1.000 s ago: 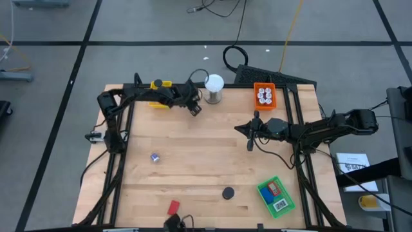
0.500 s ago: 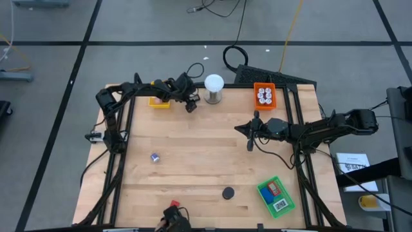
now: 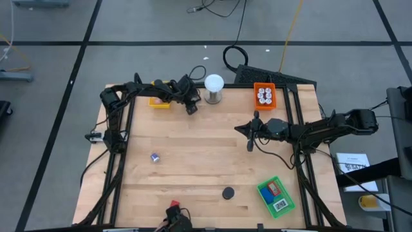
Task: Pick & Place Office items
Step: Put the black digital clock into the green bin
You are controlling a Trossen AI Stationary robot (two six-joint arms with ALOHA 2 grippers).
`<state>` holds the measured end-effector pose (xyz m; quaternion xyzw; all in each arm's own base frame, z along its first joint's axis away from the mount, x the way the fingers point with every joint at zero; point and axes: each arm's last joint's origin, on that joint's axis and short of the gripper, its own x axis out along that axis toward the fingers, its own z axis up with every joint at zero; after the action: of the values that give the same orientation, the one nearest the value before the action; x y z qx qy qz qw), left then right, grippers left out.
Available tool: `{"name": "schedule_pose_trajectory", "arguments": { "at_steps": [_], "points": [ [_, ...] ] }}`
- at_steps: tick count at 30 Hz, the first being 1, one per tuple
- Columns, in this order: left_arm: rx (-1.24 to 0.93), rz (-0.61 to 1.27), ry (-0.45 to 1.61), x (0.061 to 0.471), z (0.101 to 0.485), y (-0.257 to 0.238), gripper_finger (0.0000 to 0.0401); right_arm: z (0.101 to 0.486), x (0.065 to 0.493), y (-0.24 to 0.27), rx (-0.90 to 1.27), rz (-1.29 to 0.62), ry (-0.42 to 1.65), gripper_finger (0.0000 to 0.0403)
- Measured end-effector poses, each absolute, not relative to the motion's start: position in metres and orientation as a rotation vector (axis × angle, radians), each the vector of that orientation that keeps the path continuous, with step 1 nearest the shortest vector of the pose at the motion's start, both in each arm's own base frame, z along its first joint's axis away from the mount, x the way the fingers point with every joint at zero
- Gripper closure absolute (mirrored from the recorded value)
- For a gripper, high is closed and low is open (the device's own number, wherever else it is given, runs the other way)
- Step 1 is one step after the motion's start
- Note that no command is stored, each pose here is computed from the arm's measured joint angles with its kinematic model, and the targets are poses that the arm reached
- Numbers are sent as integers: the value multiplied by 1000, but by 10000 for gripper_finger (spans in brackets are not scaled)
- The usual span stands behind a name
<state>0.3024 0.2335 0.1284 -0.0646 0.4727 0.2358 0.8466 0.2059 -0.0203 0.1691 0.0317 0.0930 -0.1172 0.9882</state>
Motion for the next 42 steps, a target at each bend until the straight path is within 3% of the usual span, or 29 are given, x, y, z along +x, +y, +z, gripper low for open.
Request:
{"name": "schedule_pose_trajectory", "arguments": {
  "at_steps": [5,17,27,35,42],
  "points": [
    [-78,492,1040,304,129,227,248,169,206,-20,64,-235,187,403],
    [-21,376,1139,310,148,187,243,168,206,-20,63,-235,202,403],
    [46,251,960,331,186,109,243,166,205,-18,70,-228,220,403],
    [11,127,741,369,165,37,246,167,203,-6,67,-169,244,403],
    [16,66,665,413,128,11,246,165,195,6,84,-161,318,403]
  ]
}}
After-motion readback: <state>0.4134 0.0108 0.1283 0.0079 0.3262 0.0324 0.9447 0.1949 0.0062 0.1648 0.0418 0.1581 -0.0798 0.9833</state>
